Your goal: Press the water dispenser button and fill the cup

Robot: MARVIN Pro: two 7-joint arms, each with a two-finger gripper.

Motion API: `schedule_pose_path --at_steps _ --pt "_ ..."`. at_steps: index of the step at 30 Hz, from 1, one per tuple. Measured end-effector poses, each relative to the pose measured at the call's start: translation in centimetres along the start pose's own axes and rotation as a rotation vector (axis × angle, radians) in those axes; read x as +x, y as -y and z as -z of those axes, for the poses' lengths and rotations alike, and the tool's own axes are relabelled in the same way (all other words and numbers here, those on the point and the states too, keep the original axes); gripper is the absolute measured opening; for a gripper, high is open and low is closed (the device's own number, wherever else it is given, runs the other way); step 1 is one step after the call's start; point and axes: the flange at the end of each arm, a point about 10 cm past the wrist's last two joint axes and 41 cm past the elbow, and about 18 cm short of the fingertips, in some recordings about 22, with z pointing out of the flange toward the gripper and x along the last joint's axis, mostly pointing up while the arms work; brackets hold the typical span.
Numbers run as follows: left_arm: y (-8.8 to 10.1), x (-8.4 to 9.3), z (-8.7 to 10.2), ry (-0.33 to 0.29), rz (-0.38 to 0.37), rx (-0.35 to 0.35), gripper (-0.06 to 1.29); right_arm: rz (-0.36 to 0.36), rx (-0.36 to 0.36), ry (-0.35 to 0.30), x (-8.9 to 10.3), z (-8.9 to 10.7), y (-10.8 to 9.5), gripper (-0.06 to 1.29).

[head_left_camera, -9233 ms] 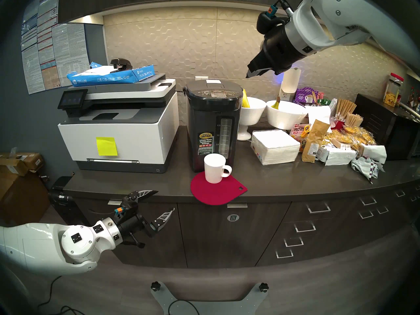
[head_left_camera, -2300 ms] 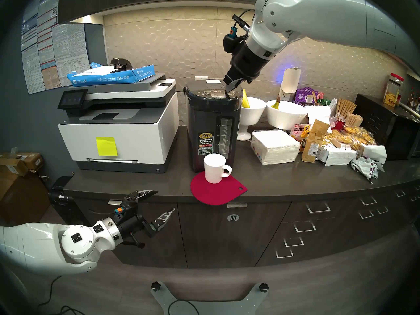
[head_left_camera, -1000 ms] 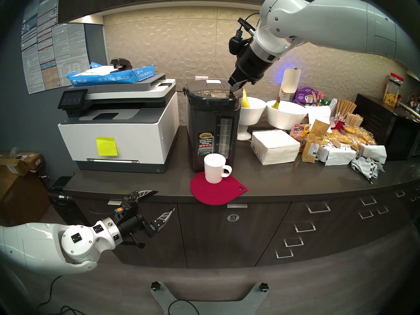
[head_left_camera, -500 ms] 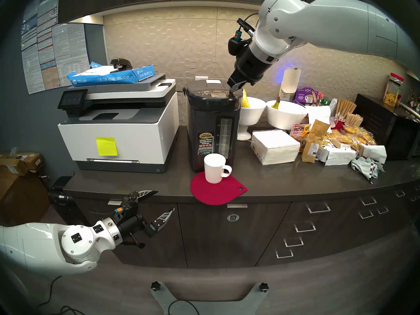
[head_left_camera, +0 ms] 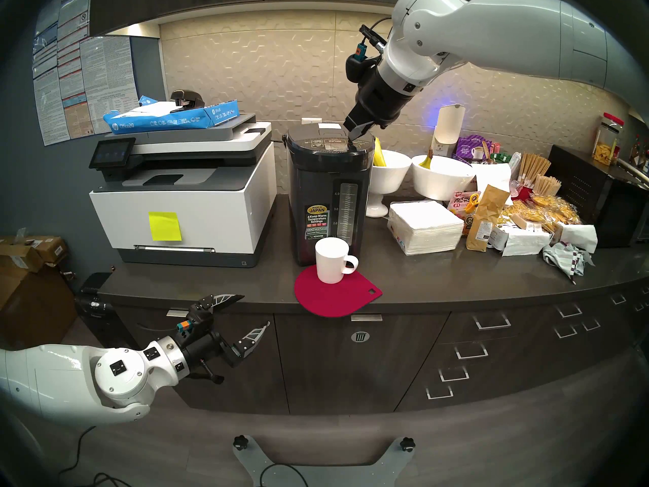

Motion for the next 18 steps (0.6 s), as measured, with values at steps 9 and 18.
schedule_pose_path --at_steps 9,18 --pt "0.00 0.00 0.00 0.000 0.000 0.000 1.26 0.005 0.008 0.002 0.36 0.29 0.41 -0.03" --pt "0.00 0.00 0.00 0.000 0.000 0.000 1.26 0.001 -0.001 0.000 0.33 0.39 0.41 -0.03"
